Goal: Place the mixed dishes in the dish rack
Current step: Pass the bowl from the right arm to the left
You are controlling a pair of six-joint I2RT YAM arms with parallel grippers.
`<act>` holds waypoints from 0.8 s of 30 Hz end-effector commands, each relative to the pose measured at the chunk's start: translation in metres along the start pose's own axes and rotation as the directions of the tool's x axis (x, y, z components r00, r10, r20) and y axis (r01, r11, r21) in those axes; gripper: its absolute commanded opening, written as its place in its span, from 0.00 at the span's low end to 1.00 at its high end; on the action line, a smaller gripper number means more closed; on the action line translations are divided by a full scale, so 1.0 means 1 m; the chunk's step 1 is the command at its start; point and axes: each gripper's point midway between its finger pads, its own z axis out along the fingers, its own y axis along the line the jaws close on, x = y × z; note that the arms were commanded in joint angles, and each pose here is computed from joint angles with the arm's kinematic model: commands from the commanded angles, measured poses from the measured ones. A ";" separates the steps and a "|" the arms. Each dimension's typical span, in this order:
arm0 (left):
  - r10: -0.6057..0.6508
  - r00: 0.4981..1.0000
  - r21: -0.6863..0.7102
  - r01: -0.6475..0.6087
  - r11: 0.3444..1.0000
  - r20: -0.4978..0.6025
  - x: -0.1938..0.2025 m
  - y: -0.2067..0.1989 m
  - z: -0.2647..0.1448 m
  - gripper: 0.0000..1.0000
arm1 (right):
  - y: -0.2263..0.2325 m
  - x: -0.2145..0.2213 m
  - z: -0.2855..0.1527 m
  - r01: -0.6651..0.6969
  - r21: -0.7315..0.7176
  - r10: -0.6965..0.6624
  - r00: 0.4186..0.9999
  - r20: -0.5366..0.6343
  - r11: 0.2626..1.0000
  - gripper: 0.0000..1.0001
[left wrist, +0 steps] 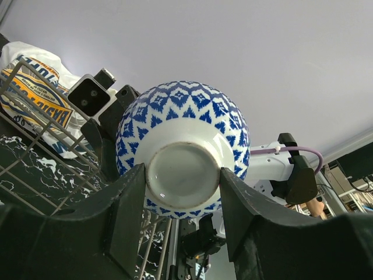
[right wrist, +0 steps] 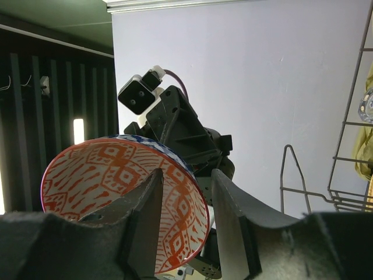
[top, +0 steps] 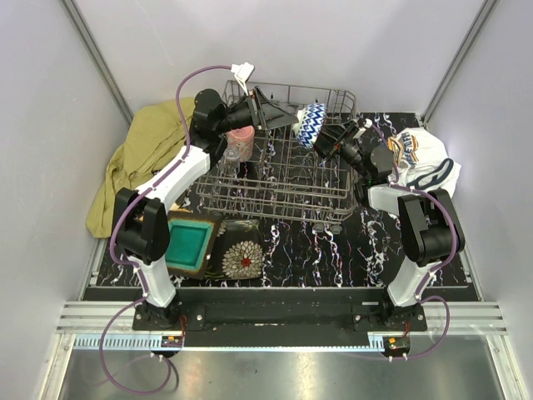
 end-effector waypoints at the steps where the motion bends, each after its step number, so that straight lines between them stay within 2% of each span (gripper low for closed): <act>1: 0.088 0.995 0.061 -0.090 0.994 0.038 -0.017 -0.022 -0.001 0.00 | 0.044 0.025 -0.009 0.123 -0.155 -0.134 0.989 -0.063 0.980 0.46; 17: 0.089 0.995 0.052 -0.092 0.994 0.051 -0.023 -0.017 -0.008 0.00 | 0.049 0.024 -0.020 0.142 -0.165 -0.151 0.988 -0.042 0.976 0.48; 24: 0.083 0.996 -0.003 -0.083 0.997 0.039 -0.024 0.000 -0.009 0.00 | 0.062 0.016 -0.035 0.177 -0.164 -0.182 0.983 -0.015 0.970 0.49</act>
